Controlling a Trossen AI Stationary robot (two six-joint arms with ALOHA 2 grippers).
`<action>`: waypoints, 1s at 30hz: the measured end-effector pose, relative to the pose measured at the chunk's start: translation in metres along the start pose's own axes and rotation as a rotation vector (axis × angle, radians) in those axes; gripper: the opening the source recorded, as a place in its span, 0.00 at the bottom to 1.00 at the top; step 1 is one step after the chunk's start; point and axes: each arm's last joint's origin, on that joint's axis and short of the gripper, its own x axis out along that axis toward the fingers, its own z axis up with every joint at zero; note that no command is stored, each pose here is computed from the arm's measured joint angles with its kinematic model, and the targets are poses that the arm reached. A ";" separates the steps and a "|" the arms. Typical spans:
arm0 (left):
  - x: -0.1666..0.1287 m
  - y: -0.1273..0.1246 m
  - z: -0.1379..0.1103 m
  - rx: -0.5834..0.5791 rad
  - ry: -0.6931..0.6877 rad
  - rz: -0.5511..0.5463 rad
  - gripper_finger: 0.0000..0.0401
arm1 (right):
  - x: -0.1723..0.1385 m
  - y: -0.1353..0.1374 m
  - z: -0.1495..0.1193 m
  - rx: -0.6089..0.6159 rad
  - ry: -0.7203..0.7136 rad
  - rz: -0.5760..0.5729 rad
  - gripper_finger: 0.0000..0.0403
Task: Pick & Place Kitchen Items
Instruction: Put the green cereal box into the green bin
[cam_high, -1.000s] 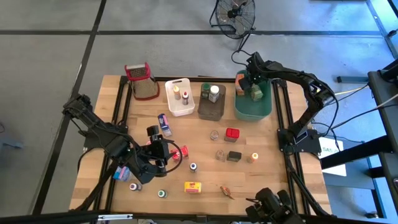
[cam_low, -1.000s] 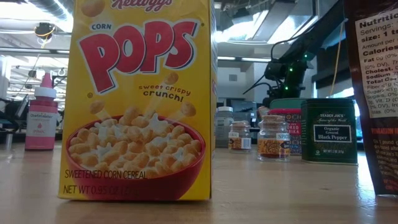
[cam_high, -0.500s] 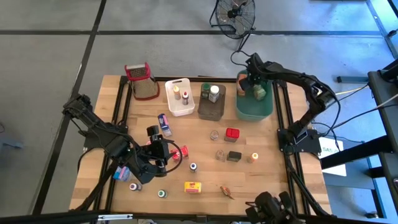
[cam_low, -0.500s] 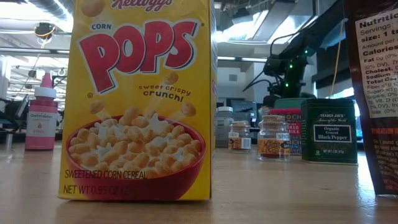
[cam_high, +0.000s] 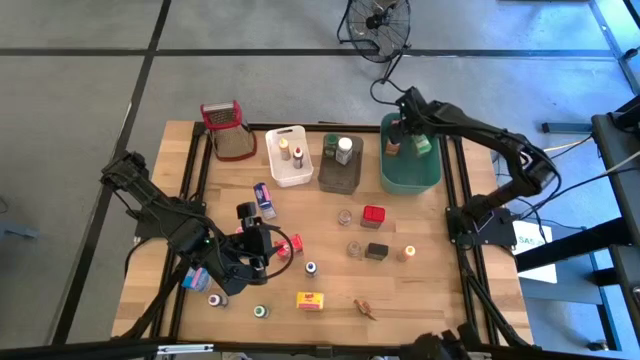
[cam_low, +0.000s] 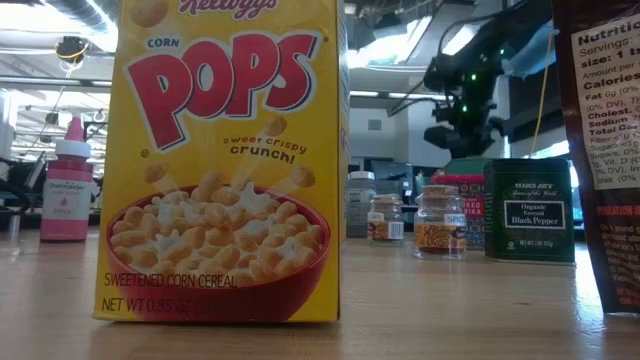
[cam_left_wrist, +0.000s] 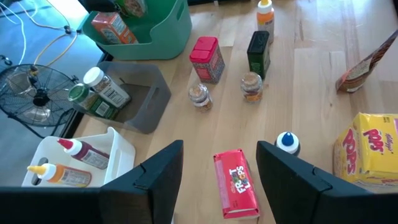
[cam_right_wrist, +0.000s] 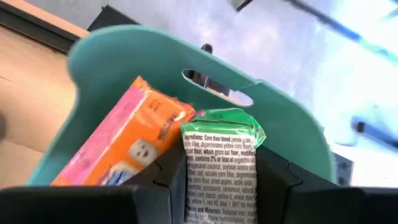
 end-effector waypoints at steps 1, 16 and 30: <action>0.000 0.000 0.000 -0.001 0.000 0.000 0.49 | -0.006 0.002 -0.001 -0.003 -0.016 -0.010 0.32; 0.000 -0.001 -0.001 0.003 0.009 -0.014 0.49 | -0.081 0.042 -0.065 0.033 -0.406 -0.306 0.32; 0.000 0.002 -0.003 0.046 0.030 0.008 0.49 | -0.077 0.047 -0.173 0.298 -0.917 -0.268 0.32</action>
